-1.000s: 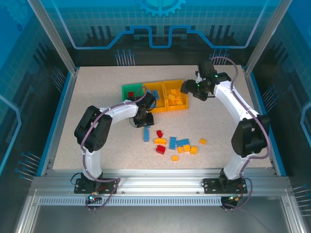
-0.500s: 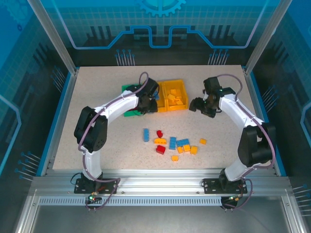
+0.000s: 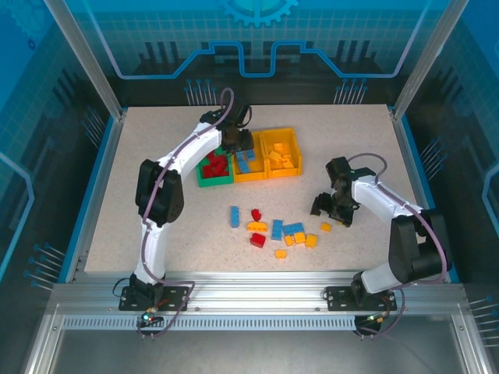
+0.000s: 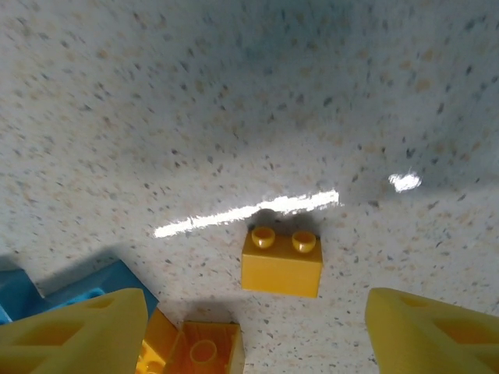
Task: Sort the legos into containers by color
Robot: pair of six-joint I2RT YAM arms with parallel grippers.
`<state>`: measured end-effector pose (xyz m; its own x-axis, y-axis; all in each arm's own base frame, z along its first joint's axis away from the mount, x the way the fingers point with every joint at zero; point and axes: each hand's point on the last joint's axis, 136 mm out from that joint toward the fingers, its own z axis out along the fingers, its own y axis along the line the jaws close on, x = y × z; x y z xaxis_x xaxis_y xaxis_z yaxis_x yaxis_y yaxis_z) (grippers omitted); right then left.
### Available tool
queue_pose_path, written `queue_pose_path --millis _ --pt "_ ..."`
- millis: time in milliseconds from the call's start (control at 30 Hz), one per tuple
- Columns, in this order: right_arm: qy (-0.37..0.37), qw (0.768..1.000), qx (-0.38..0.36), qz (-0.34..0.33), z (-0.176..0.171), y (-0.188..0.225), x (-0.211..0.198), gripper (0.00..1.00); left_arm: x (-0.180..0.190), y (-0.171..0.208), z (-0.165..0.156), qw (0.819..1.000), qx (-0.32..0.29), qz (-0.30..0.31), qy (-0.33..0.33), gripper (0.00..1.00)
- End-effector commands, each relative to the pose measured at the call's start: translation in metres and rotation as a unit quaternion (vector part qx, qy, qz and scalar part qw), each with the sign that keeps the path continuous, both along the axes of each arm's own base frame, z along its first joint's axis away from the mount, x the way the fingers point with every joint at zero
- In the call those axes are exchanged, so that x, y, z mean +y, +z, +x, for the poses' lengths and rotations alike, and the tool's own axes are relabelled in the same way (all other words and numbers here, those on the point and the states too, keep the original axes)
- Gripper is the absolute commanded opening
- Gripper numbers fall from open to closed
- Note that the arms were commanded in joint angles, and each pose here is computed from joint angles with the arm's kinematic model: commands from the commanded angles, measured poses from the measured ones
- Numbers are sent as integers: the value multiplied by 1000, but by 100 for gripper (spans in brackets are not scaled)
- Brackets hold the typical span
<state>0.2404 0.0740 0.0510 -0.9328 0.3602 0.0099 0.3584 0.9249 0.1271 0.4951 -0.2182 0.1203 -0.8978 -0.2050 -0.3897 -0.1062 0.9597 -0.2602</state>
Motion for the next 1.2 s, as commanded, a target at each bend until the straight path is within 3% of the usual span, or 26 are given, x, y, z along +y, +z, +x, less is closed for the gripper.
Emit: queue_pose_path --millis 0,167,433,633,867,1033,1167 --pt "-13 1000 28 6 -13 -8 7 75 -6 2 -3 1000 13 -11 -13 48" --pt "-6 999 46 5 -15 -18 10 74 -4 5 -7 1000 13 -13 -9 69" --pt "10 998 68 -10 -14 -38 11 69 3 40 -21 999 -29 -31 3 99" --pt "32 996 78 -35 -10 -46 10 59 14 65 -46 997 -61 -37 1 99" --pt "38 997 53 -37 5 -33 14 33 37 48 -92 999 -43 -21 3 99" --pt "73 997 -11 -26 46 11 32 30 51 20 -122 1000 -12 -14 19 99" --pt "97 992 -79 -3 101 57 55 30 54 3 -140 999 9 -20 30 99"
